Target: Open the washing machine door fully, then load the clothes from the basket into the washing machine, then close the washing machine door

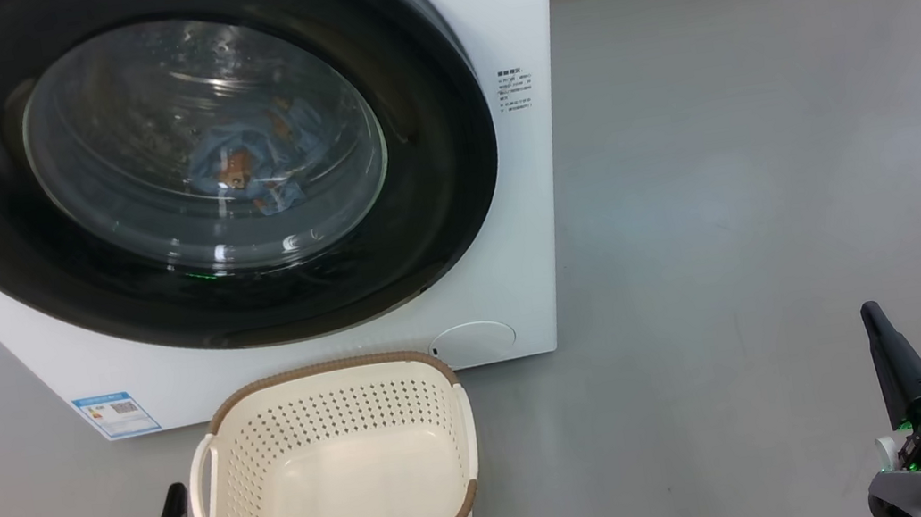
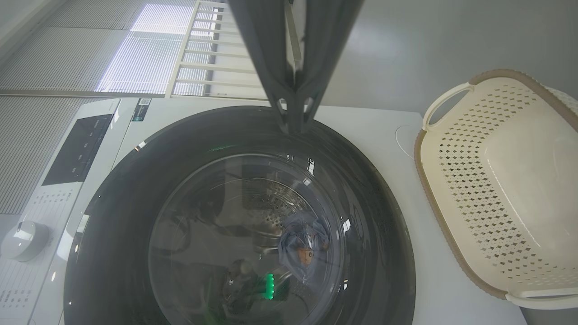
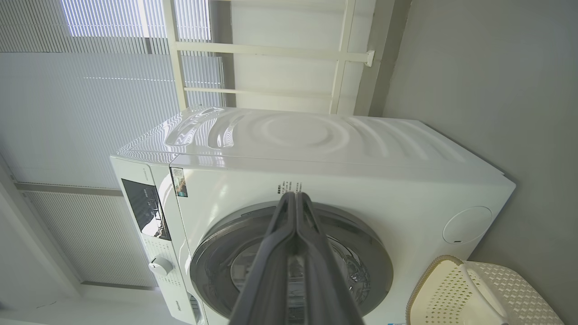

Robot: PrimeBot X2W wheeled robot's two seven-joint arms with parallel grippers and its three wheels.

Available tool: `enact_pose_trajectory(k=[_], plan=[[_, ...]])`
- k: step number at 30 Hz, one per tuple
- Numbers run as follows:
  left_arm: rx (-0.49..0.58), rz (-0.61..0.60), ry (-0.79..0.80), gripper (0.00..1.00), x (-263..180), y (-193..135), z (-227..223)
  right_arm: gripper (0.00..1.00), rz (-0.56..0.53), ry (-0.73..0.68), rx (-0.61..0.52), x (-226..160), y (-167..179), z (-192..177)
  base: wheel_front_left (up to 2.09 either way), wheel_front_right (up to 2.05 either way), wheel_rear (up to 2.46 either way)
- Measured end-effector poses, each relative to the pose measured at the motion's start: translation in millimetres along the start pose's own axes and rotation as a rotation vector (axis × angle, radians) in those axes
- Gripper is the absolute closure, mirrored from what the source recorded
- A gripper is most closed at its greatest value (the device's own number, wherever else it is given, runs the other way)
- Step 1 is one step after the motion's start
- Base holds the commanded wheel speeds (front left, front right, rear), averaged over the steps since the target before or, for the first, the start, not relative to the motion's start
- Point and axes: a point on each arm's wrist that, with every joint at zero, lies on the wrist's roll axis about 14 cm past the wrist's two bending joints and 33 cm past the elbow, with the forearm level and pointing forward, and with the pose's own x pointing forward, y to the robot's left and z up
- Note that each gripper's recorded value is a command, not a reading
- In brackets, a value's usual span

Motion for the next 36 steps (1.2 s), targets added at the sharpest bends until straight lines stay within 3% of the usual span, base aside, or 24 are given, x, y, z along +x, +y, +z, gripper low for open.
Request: enact_pose_trajectory(k=[36], plan=[[-0.001,0.0,0.0,1.0,0.0,0.0,0.0,1.0,0.0,0.0,0.0,0.0,0.0,-0.1,0.0,0.0,0.0]])
